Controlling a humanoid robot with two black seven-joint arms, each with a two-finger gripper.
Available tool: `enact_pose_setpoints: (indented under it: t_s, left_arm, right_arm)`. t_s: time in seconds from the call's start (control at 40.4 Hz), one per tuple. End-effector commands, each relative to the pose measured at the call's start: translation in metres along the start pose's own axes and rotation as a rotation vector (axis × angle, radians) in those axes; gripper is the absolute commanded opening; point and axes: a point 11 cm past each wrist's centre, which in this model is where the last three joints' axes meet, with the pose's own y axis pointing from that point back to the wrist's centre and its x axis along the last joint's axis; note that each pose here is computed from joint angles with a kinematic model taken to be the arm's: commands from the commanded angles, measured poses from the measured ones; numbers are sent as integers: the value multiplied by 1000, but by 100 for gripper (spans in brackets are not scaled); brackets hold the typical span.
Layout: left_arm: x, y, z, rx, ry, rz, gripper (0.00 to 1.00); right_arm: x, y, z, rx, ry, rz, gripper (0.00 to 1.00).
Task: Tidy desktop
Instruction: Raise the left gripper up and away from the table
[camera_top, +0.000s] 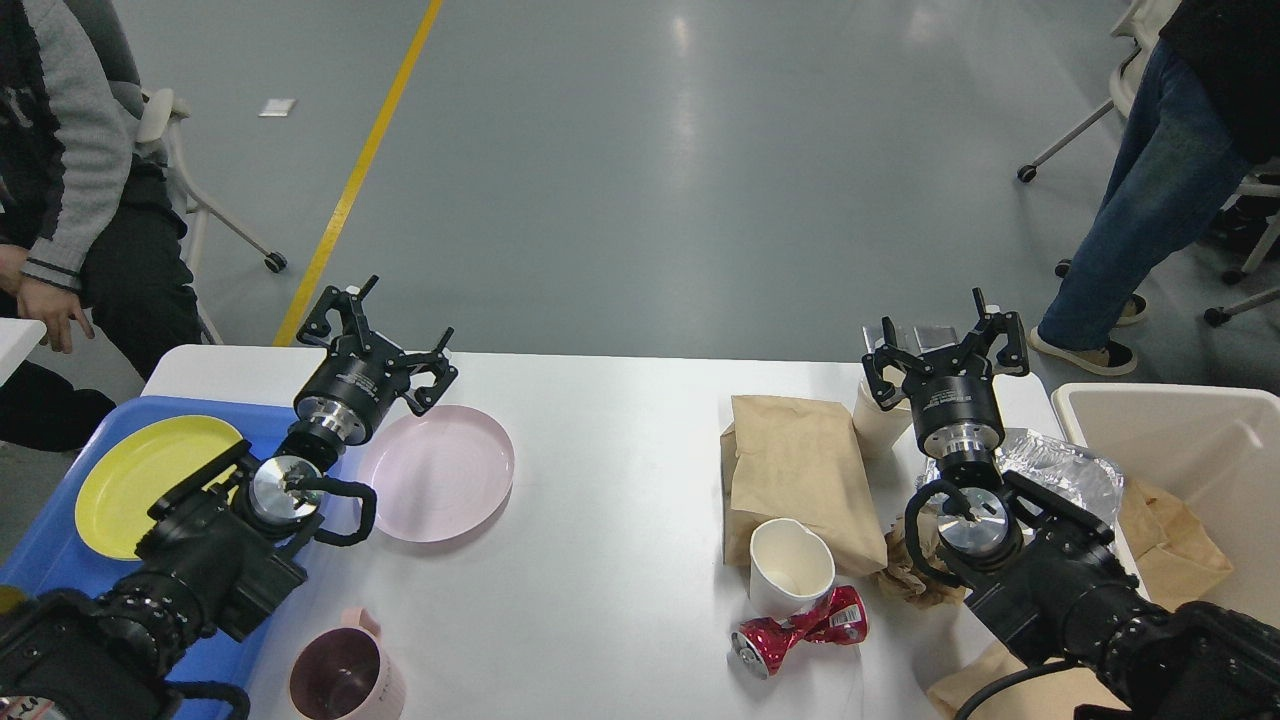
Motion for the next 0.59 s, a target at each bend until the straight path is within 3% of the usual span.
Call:
enact_pose_setpoints:
  t_s: [0.0,0.321,0.42,0.569]
  left_arm:
    - [-9,-11,17,65,-191,20,99]
    - [-56,-35,15,305,-711,-103,99]
    - [-63,-38,19,469,-1084,-149,99]
    - [-79,-45,46,554,-1401,-165,99]
  right_arm:
    - [0,0,0,-1,0,-1,100]
    - [0,0,0,0,-1,0,100]
    - [0,0,0,0,-1,0,100]
    - [0,0,0,0,-1,0,100]
